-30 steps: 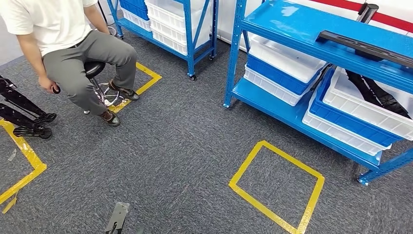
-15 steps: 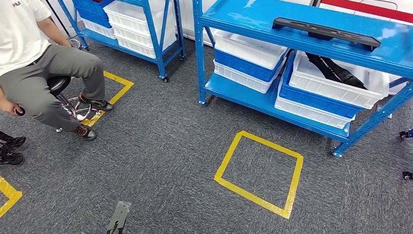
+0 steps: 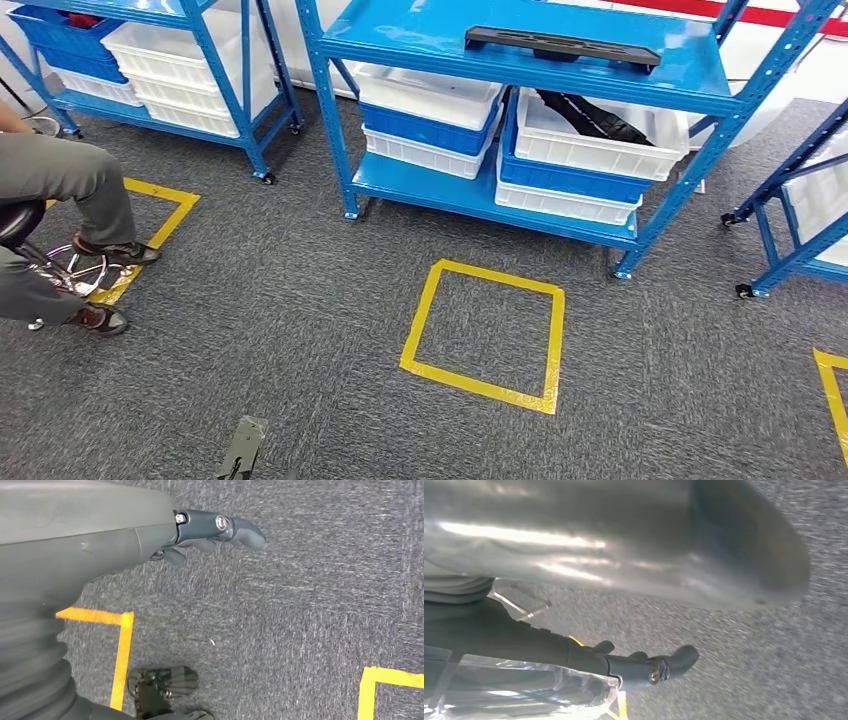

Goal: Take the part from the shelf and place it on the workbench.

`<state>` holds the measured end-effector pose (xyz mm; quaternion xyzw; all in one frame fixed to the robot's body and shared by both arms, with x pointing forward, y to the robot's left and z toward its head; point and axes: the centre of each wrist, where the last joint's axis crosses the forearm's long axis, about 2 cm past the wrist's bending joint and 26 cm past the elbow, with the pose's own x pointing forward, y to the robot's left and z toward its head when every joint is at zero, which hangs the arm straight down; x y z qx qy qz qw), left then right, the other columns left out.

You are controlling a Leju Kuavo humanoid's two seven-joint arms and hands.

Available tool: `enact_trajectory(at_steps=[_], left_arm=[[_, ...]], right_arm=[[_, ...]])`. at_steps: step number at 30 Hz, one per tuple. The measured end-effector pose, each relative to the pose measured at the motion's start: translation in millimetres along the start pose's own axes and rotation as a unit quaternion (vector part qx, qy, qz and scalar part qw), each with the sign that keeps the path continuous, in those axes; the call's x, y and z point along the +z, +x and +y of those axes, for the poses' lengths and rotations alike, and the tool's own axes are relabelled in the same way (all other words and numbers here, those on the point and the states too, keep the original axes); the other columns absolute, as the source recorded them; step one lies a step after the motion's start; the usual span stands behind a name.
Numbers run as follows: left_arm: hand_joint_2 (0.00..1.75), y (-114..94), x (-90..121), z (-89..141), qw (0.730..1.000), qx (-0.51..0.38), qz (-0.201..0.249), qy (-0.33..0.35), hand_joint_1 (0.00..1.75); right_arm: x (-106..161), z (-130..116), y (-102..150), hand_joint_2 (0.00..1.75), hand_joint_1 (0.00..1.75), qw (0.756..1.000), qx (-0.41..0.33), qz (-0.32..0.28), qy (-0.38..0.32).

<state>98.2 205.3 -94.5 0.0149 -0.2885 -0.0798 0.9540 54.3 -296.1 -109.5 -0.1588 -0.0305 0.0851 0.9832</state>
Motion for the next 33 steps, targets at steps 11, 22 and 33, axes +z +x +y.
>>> enact_trajectory(at_steps=[11,22,33], left_arm=[[1.75,-0.5,0.3,-0.6,1.0,-0.001,0.0,-0.001,0.0],[0.0,0.4,0.0,-1.1,1.0,-0.009,-0.008,-0.008,0.0],[0.0,3.6,-1.9,3.0,1.0,-0.007,-0.017,-0.006,0.0]], right_arm=[[-1.1,-4.2,1.0,0.0,0.0,1.0,-0.001,-0.001,-0.004],[-0.9,-2.8,0.2,1.75,0.0,1.0,0.003,-0.004,0.003],[-1.0,-2.7,-0.6,1.75,0.0,1.0,0.011,-0.007,0.007]])
